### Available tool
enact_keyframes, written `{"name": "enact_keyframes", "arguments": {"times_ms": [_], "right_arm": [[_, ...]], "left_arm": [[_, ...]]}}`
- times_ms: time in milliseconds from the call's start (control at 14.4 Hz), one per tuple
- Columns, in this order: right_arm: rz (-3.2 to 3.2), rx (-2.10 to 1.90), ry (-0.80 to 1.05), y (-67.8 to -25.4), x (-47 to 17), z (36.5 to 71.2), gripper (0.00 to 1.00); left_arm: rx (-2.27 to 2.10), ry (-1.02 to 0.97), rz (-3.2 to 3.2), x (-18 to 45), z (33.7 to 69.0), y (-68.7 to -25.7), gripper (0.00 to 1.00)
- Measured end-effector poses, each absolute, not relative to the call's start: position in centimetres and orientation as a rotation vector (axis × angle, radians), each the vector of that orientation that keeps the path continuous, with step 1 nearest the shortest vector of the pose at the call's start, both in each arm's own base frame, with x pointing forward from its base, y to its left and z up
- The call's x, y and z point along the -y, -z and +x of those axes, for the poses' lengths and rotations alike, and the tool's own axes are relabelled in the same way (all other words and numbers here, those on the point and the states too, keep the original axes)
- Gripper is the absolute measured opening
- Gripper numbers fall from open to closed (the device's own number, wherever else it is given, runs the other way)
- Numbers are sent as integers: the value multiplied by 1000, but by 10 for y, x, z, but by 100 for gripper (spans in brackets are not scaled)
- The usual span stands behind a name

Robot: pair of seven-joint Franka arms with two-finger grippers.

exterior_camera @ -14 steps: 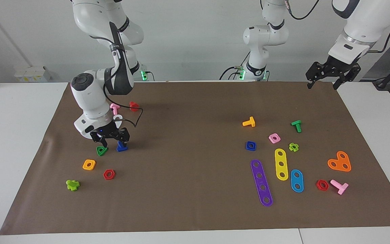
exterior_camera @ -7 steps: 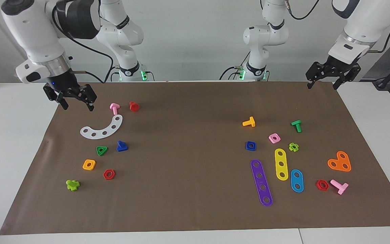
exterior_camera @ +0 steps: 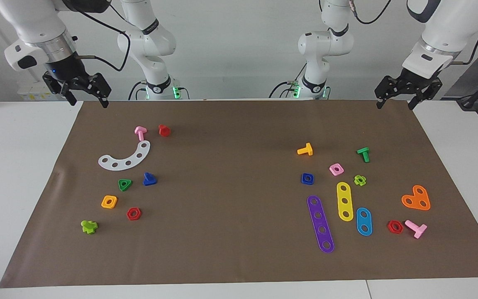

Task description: Unscrew and place screws in storage area

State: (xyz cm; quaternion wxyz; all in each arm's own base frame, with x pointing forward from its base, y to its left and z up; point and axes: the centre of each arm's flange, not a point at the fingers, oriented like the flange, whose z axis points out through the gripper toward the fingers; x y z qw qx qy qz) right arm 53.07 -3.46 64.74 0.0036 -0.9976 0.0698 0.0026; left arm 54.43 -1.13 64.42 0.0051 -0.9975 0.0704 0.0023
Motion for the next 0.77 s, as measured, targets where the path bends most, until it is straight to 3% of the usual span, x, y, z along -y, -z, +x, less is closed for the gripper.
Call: {"name": "enact_keyframes", "arguments": {"times_ms": [766], "right_arm": [[-3163, -164, -29, -631, 17, 528, 100]], "left_arm": [[-221, -7, -3124, 11, 544, -644, 100]]}}
